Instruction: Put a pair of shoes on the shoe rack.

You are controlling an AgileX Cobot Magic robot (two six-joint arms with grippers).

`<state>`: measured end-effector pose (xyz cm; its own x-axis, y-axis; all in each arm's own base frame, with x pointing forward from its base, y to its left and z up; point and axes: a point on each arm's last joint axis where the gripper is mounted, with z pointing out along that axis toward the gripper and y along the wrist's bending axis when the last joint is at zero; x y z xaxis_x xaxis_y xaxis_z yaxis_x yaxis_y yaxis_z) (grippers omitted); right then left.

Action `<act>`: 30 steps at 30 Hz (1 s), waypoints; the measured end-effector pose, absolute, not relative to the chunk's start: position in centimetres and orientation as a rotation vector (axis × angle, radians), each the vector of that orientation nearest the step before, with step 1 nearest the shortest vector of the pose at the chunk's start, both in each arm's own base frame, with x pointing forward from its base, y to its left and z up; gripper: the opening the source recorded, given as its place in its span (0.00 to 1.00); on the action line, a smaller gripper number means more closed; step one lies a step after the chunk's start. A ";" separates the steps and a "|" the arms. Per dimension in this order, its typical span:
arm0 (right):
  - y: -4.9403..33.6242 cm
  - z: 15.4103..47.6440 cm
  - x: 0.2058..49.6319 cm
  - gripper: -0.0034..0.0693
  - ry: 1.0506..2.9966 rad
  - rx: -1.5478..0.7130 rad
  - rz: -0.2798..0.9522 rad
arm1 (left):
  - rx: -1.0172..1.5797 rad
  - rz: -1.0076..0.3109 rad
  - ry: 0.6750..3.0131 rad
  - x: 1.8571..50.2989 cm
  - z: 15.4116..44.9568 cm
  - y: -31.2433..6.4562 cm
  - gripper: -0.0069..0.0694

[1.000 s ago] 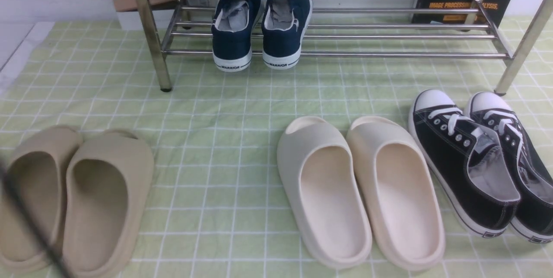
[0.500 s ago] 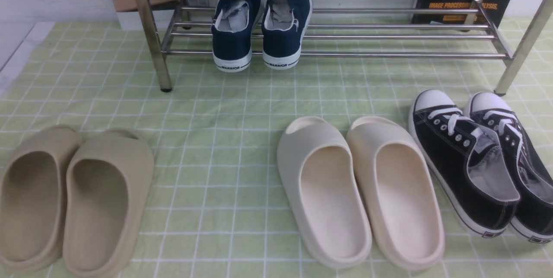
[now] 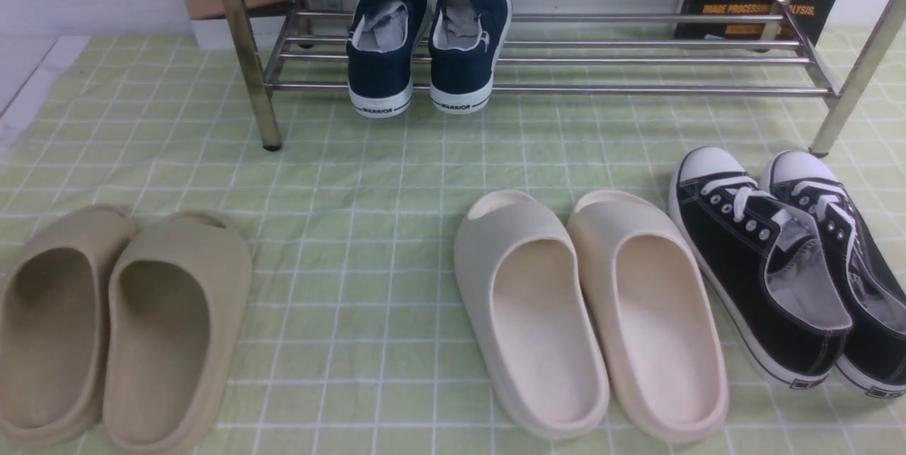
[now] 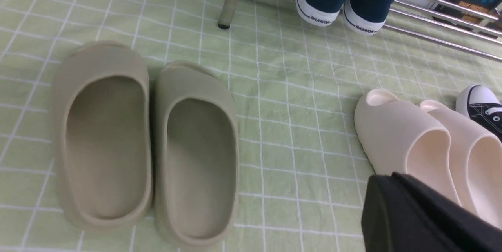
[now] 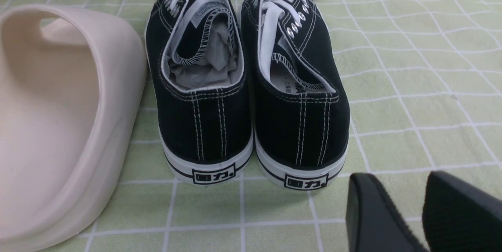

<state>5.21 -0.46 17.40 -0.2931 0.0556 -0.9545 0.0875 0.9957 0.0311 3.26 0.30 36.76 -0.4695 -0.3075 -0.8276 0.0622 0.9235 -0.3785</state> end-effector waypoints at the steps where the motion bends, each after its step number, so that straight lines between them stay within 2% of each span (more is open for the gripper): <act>1: -0.5 17.4 5.2 0.38 1.869 0.103 -0.031 | -0.195 -0.466 2.009 3.5 36.5 0.1 0.07; 11: -0.5 17.4 5.2 0.38 1.869 0.103 -0.031 | -0.100 -0.476 1.937 5.1 34.8 -1.0 0.07; 16: -0.5 17.4 5.2 0.38 1.869 0.103 -0.031 | -0.059 -0.455 1.885 6.0 32.3 -1.5 0.07; 21: -0.5 17.4 5.2 0.38 1.869 0.103 -0.031 | -0.129 -0.457 1.752 6.6 28.3 -1.5 0.07; 25: -0.5 17.4 5.2 0.38 1.869 0.103 -0.031 | -0.155 -0.389 1.639 6.7 25.7 -1.0 0.07; 27: -0.5 17.4 5.2 0.38 1.869 0.103 -0.031 | -0.165 -0.298 1.581 6.4 23.9 -0.5 0.07; 30: -0.5 17.4 5.2 0.38 1.869 0.103 -0.031 | -0.188 -0.226 1.580 6.0 22.0 -0.1 0.07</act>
